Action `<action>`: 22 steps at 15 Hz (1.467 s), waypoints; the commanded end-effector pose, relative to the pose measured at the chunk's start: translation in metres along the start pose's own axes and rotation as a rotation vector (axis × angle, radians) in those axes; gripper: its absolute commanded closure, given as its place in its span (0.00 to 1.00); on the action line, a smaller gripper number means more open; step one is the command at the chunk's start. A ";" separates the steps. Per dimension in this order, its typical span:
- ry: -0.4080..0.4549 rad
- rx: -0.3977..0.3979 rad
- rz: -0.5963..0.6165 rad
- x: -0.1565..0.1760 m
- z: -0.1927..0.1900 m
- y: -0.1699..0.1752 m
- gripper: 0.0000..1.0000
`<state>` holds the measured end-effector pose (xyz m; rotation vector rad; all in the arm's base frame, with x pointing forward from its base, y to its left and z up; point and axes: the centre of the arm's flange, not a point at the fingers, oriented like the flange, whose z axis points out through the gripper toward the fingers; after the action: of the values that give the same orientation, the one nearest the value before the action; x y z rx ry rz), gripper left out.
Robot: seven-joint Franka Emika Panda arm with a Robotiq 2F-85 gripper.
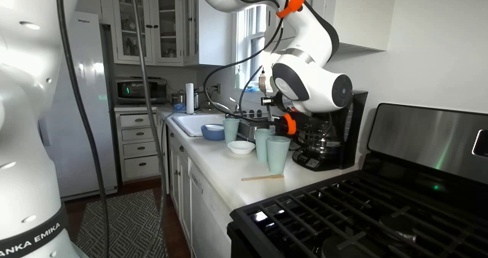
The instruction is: Put the fork in the cup on the right
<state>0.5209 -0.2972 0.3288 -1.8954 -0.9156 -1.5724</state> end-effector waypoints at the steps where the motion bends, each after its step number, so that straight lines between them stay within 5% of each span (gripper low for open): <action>1: -0.006 -0.065 -0.015 -0.020 0.013 0.006 0.97; 9: -0.117 -0.225 -0.057 -0.057 0.010 0.020 0.97; 22: -0.217 -0.156 0.006 -0.088 0.001 0.008 0.97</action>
<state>0.5199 -0.3239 0.2447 -2.2130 -0.8691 -1.5506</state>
